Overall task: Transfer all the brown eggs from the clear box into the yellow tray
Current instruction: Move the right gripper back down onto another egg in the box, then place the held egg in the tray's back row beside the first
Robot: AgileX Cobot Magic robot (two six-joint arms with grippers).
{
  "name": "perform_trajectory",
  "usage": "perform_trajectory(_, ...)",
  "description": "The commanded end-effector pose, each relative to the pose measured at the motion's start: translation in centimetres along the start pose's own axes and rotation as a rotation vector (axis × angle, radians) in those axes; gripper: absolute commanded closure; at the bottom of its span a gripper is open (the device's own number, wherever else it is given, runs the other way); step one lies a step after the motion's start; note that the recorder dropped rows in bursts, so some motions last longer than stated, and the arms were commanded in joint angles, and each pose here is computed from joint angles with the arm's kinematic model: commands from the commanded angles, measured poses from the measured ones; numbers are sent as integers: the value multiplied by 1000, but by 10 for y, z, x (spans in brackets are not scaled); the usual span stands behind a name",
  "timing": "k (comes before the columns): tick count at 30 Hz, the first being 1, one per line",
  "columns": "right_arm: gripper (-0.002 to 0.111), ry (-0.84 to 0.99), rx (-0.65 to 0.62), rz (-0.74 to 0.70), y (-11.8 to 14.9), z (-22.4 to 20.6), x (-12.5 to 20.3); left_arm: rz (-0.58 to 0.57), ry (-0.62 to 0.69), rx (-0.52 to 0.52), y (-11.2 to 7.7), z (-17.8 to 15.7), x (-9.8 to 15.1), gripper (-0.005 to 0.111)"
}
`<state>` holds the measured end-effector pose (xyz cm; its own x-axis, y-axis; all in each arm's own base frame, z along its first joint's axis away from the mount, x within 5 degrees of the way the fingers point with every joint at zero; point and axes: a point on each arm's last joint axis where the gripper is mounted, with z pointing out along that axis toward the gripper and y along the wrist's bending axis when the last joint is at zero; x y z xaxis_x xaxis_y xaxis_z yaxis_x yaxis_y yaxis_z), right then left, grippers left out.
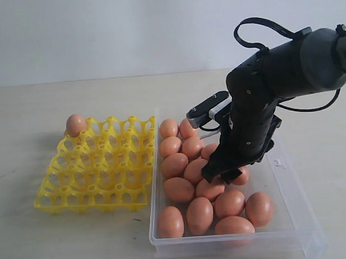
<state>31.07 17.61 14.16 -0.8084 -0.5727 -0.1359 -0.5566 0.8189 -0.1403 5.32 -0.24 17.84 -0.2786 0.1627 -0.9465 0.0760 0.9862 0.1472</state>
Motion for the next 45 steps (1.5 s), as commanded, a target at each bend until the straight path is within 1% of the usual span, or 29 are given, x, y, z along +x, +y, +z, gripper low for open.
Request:
perform_trajectory(1,51,-4,1,-6,-1,6,0,-13,-19,-2,0,-1,-2,107)
perform_trajectory(2,55,1,0,-7,-1,8,0,-13,-19,-2,0,-1,-2,107)
perform_trajectory(4,67,-1,0,-7,-1,8,0,-13,-19,-2,0,-1,-2,107)
perform_trajectory(8,107,1,-1,-5,-1,7,0,-13,-19,-2,0,-1,-2,107)
perform_trajectory(12,108,-29,0,5,-3,-11,0,-13,-19,-2,0,-1,-2,107)
perform_trajectory(14,108,-103,2,5,-5,-30,-2,-13,-19,-2,0,-1,-2,107)
perform_trajectory(17,108,-380,-35,-3,-5,-67,-12,-13,-19,-2,0,-1,-2,107)
perform_trajectory(19,108,-633,-76,-5,1,-88,-22,-13,-19,-2,0,-1,-2,107)
perform_trajectory(21,108,-839,-69,-27,9,-98,-33,-13,-19,-2,0,-1,-2,107)
perform_trajectory(24,108,-1003,-45,-68,26,-94,-51,-13,-19,-2,0,-1,-2,107)
perform_trajectory(26,108,-1034,-45,-95,37,-83,-65,-13,-19,-2,0,-1,-2,107)
perform_trajectory(31,108,-1007,-74,-193,69,-37,-107,-13,-19,-2,0,-1,-2,107)
perform_trajectory(32,108,-1011,-105,-189,79,-23,-123,-13,-19,-2,0,-1,-2,107)
perform_trajectory(34,108,-1031,-158,-128,87,-9,-146,-13,-19,-2,0,-1,-2,107)
perform_trajectory(36,108,-1035,-185,-83,91,3,-162,-13,-19,-2,0,-1,-2,107)
perform_trajectory(40,108,-996,-198,-59,101,24,-180,-13,-19,-2,0,-1,-2,107)
perform_trajectory(43,108,-955,-198,-64,107,36,-181,-13,-19,-2,0,-1,-2,107)
perform_trajectory(45,108,-932,-212,-33,107,41,-181,-13,-19,-2,0,-1,-2,107)
